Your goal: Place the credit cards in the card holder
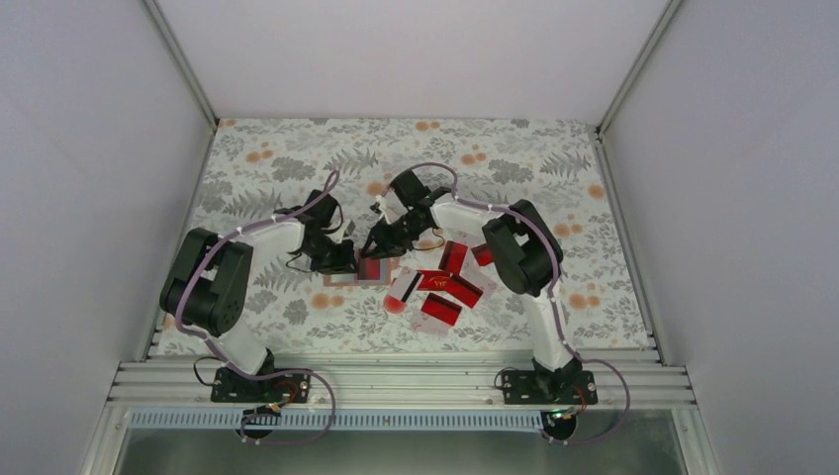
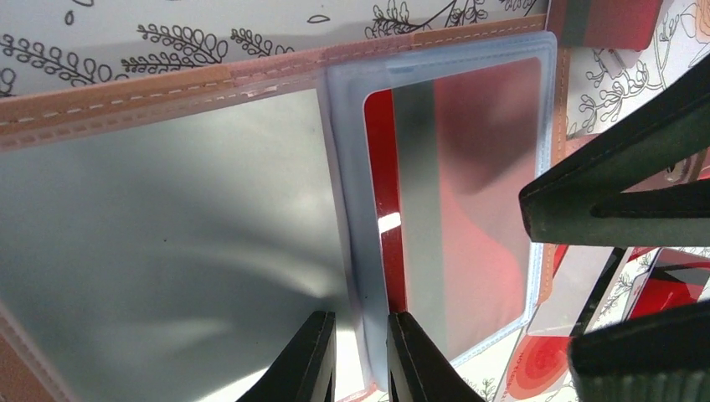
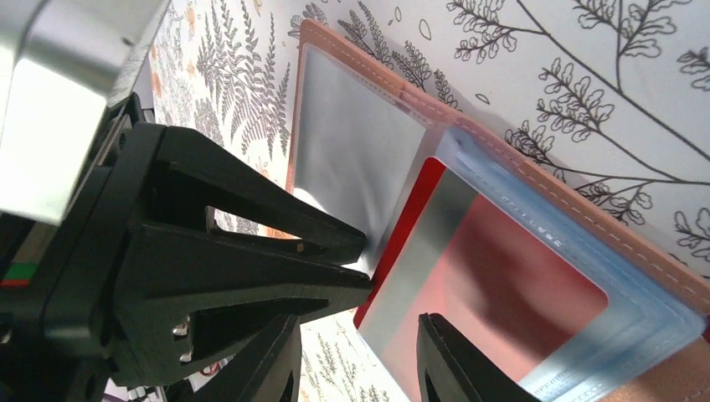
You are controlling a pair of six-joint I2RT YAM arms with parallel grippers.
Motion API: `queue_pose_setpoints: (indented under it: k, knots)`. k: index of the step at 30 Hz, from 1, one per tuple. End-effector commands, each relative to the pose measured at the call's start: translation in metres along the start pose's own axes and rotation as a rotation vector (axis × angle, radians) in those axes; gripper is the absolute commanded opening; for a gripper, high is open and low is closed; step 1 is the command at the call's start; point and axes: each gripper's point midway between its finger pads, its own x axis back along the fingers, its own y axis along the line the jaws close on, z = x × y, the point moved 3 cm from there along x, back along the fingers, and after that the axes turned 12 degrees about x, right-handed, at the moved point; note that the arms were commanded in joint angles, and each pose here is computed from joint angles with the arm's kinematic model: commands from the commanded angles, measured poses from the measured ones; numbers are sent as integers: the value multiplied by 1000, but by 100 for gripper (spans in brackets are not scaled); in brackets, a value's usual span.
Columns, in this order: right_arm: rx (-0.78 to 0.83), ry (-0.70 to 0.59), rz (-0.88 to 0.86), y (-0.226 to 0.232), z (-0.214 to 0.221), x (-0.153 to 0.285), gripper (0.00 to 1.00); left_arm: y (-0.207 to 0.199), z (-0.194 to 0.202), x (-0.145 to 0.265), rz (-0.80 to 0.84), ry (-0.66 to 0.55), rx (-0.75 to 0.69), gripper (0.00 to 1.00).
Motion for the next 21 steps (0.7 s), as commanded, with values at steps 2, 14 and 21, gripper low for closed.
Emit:
queue_pose_setpoints:
  k: [2, 14, 21]
  knots:
    - [32, 4, -3, 7, 2, 3, 37, -3, -4, 6, -18, -22, -4, 17]
    - [-49, -32, 187, -24, -7, 15, 38, 6, -9, 25, -128, -89, 7, 14]
    - [-72, -22, 232, -34, -4, 14, 39, 18, -6, 11, -165, -58, 11, 13]
